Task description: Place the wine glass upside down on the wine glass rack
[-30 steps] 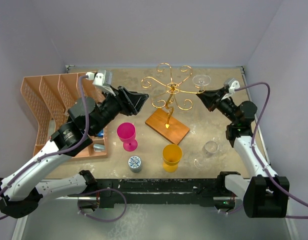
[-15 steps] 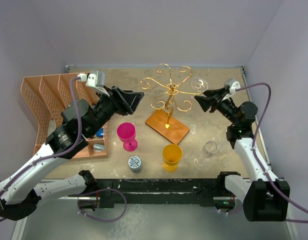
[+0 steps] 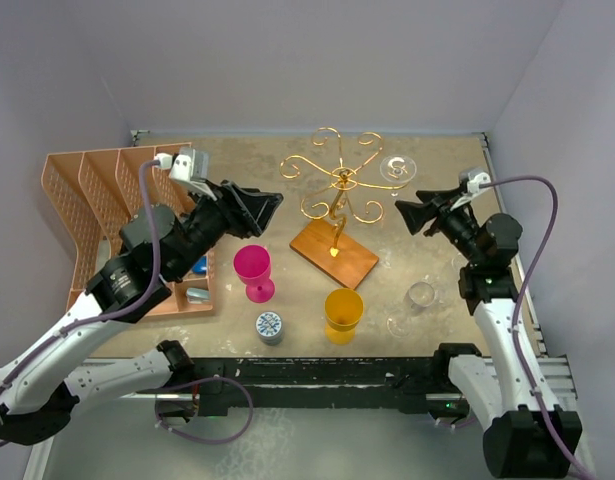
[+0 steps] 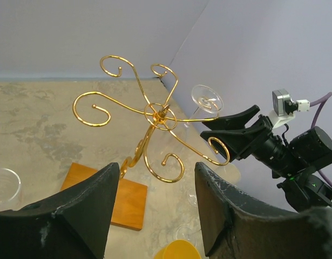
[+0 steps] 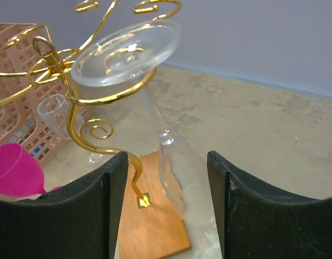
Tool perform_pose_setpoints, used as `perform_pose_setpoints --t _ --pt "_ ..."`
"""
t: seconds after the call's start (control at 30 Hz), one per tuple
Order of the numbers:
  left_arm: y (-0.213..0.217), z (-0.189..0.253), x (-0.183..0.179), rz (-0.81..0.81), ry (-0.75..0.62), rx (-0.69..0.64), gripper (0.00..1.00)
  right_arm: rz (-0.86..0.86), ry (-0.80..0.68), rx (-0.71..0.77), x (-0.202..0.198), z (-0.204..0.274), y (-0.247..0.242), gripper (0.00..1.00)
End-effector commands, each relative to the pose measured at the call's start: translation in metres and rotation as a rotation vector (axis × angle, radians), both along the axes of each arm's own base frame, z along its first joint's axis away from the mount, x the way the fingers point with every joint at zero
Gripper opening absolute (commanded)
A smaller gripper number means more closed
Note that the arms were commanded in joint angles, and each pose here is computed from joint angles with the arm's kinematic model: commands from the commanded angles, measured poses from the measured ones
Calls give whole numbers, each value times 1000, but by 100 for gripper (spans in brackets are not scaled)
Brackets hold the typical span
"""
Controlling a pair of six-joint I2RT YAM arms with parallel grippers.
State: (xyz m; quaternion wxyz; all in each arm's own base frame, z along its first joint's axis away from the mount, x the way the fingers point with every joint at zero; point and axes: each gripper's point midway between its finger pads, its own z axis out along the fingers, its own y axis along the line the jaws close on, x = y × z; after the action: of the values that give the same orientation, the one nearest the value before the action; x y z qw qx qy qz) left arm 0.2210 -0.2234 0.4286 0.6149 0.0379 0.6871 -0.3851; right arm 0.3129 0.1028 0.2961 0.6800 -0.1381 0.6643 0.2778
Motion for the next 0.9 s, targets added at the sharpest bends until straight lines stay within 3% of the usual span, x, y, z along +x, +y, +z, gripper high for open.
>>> perform_pose_setpoints --t 0.0,0.23,0.37,0.47,0.67,0.87 --pt "9 9 -6 4 -39 3 56 -101 33 0 -5 16 -14 62" --pt "22 3 -11 29 -37 8 57 -403 170 61 -12 32 -60 62" --pt "30 -6 -14 46 -18 4 57 -834 359 223 -30 16 -124 59" --pt "34 -11 -17 53 -11 -7 57 -997 392 261 -46 8 -148 59" --pt "37 -17 -17 63 -1 4 57 -1194 546 305 -69 -27 -168 59" --pt "35 -23 -15 63 15 21 57 -1197 684 324 -78 -61 -158 57"
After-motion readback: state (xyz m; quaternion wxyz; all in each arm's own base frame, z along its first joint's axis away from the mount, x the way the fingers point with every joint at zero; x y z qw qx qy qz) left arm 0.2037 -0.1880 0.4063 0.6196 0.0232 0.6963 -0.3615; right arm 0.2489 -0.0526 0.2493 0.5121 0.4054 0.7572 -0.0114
